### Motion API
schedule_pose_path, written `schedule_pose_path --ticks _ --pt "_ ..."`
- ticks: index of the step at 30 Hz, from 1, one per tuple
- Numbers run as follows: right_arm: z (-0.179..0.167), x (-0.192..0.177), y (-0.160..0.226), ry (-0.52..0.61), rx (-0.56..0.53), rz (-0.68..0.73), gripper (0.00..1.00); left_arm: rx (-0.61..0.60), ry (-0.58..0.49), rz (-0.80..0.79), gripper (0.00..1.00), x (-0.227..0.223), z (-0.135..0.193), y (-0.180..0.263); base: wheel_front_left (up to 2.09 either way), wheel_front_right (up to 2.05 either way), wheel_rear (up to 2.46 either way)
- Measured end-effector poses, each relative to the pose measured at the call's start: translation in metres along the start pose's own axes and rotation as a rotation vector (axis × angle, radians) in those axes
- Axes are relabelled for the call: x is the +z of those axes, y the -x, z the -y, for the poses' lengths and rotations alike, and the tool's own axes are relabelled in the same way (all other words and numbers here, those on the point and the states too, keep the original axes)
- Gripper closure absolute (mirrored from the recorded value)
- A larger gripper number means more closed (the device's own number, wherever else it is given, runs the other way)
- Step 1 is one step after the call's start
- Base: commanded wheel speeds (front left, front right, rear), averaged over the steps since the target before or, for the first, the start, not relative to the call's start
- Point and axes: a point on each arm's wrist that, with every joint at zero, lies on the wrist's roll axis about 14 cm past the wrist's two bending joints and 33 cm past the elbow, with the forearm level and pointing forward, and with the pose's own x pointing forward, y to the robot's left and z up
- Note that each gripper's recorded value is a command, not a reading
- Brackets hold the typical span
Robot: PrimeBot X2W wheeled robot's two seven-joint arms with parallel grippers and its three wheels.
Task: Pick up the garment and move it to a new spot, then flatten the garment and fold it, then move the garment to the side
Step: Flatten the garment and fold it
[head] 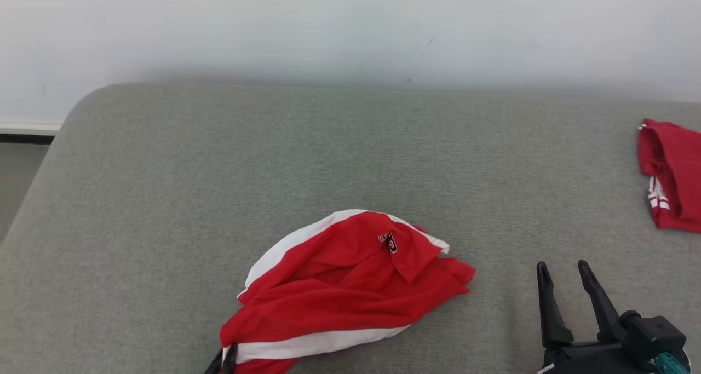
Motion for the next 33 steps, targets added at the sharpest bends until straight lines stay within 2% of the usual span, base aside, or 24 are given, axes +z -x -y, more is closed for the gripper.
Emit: schedule_pose_path --ticks 3,4,5,11,19,25,33 --pt "-0.005 -0.005 -0.004 -0.001 0.019 -0.014 0.00 0.038 0.016 -0.011 1.00 -0.006 -0.008 0.006 0.00 0.00 0.00" --pt "-0.006 -0.006 -0.004 -0.001 0.022 -0.018 0.00 0.046 0.022 -0.015 0.80 -0.008 -0.009 0.006 0.00 0.00 0.00" --pt "-0.006 -0.008 -0.005 -0.001 0.024 -0.023 0.00 0.051 0.029 -0.011 0.00 -0.008 -0.009 0.006 0.00 0.00 0.00" --pt "-0.001 -0.004 -0.002 0.004 0.011 -0.014 0.00 0.074 0.055 0.133 0.00 0.034 -0.011 -0.004 0.00 0.00 0.00" --pt "0.004 0.002 0.004 0.006 -0.008 0.000 0.00 0.165 0.042 0.316 0.00 0.088 -0.030 0.002 0.00 0.00 0.00" --pt "0.015 0.003 0.015 0.010 -0.044 0.001 0.00 0.201 0.022 0.360 0.00 0.102 -0.038 0.004 0.00 0.00 0.00" --pt "0.027 0.004 0.029 0.011 -0.087 0.001 0.00 0.180 0.006 0.376 0.00 0.108 -0.035 -0.004 0.00 0.00 0.00"
